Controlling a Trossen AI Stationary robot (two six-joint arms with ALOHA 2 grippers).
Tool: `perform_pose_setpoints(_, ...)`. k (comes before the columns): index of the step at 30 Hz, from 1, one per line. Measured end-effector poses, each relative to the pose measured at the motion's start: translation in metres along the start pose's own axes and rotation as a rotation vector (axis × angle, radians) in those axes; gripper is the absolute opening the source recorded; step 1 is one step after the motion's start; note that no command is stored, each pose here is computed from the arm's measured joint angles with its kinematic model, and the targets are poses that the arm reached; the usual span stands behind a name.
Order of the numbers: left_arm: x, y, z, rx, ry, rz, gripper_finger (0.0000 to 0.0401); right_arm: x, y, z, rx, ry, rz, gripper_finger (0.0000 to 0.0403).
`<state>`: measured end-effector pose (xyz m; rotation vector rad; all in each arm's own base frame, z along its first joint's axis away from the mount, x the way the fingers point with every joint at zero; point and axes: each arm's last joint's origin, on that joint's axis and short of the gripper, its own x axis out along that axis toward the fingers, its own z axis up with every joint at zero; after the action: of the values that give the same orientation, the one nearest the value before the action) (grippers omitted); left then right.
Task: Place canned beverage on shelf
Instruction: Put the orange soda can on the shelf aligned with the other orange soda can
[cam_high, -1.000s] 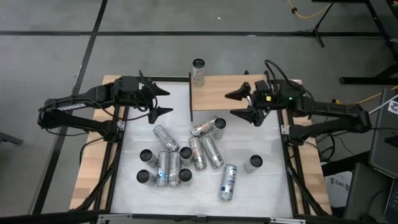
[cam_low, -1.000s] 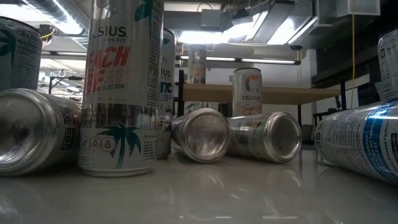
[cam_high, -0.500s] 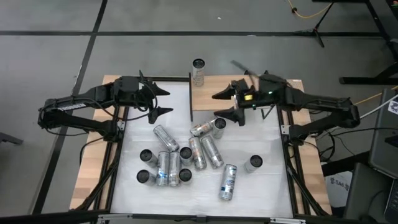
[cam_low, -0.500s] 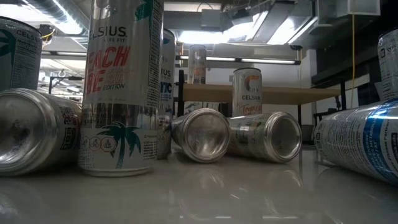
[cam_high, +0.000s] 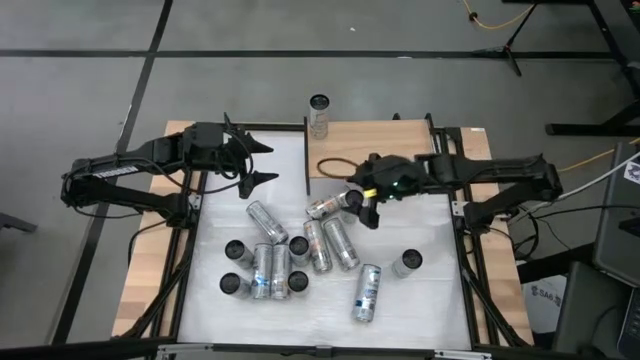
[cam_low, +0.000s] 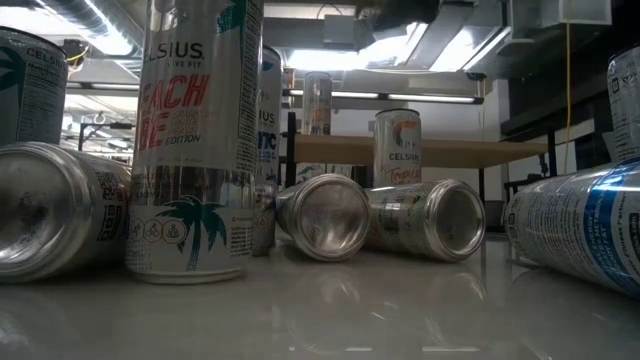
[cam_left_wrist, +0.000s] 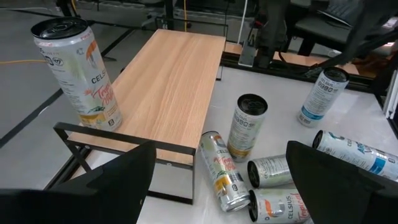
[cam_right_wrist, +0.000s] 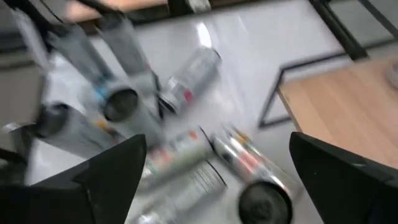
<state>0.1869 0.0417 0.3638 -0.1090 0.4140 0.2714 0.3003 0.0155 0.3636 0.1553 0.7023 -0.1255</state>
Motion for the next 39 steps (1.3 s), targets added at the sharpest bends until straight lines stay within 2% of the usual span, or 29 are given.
perform_pose_setpoints(6,0.000,0.000,0.000,0.000,0.000,0.000,0.0350,0.024,-0.002,-0.010,-0.016,0.121,-0.085,0.0389)
perform_pose_setpoints(16,0.000,0.000,0.000,0.000,0.000,0.000,0.0350,0.062,-0.002,-0.027,-0.039,0.302,-0.129,0.0389)
perform_pose_setpoints(28,0.000,0.000,0.000,0.000,0.000,0.000,0.0350,0.066,-0.004,-0.030,-0.053,0.322,-0.194,0.0389)
perform_pose_setpoints(39,0.000,0.000,0.000,0.000,0.001,0.000,0.0350,0.088,-0.007,-0.040,-0.058,0.414,-0.206,0.0389)
